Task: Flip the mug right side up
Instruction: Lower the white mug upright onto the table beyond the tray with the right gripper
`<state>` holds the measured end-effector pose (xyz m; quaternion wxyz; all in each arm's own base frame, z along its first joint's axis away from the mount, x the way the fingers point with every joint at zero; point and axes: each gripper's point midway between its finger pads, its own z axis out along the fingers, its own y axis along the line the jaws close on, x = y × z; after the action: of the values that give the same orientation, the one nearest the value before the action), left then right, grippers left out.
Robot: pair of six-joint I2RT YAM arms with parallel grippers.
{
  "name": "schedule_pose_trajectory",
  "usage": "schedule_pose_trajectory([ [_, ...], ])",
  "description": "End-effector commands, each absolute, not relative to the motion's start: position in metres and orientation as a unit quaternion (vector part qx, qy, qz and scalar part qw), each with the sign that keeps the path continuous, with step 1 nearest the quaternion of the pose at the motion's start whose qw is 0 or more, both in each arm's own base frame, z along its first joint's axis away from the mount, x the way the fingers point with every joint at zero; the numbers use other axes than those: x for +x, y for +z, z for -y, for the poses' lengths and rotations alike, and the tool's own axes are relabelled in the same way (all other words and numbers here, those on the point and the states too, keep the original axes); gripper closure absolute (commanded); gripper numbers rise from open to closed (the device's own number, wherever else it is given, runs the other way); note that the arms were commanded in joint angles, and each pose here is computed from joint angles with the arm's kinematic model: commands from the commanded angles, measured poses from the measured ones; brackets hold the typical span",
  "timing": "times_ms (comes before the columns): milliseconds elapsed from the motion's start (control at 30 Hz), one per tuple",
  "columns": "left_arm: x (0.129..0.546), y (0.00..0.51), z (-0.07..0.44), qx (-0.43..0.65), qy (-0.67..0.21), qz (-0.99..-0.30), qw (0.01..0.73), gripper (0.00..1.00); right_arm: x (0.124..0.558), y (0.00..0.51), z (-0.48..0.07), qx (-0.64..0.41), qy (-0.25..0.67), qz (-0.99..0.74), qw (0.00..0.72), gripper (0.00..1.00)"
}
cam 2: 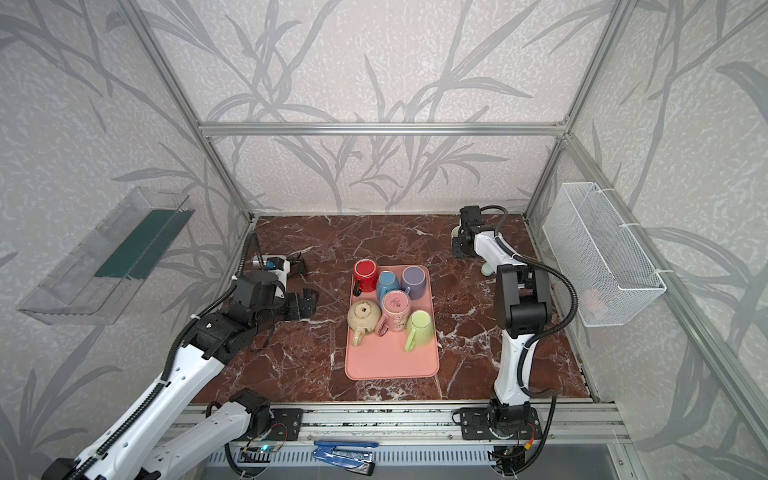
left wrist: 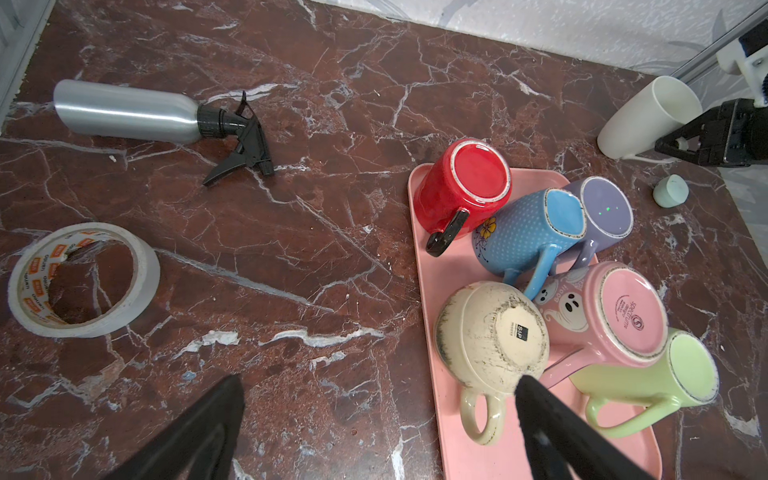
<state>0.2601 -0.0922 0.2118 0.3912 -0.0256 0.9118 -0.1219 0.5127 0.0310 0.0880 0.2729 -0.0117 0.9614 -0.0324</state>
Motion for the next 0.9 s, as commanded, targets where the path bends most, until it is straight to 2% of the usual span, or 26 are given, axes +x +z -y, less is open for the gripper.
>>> schedule_pose_trajectory([
  [0,0.260,0.207,0.092,-0.017,-0.120,-0.914,0.387,0.01,0.529,0.106,-0.026,-0.007,-0.042,-0.950,0.309,0.97],
  [133,0.261,0.205,0.092,-0.017,-0.118,-0.916,0.384,0.01,0.525,0.102,-0.025,0.002,-0.041,-0.952,0.305,0.83],
  [500,0.259,0.206,0.100,0.003,-0.132,-0.917,0.377,0.02,0.516,0.106,-0.025,0.017,-0.033,-0.953,0.302,0.63],
  [867,0.253,0.204,0.118,0.036,-0.172,-0.917,0.359,0.04,0.495,0.150,-0.039,0.027,0.023,-0.939,0.342,0.53],
])
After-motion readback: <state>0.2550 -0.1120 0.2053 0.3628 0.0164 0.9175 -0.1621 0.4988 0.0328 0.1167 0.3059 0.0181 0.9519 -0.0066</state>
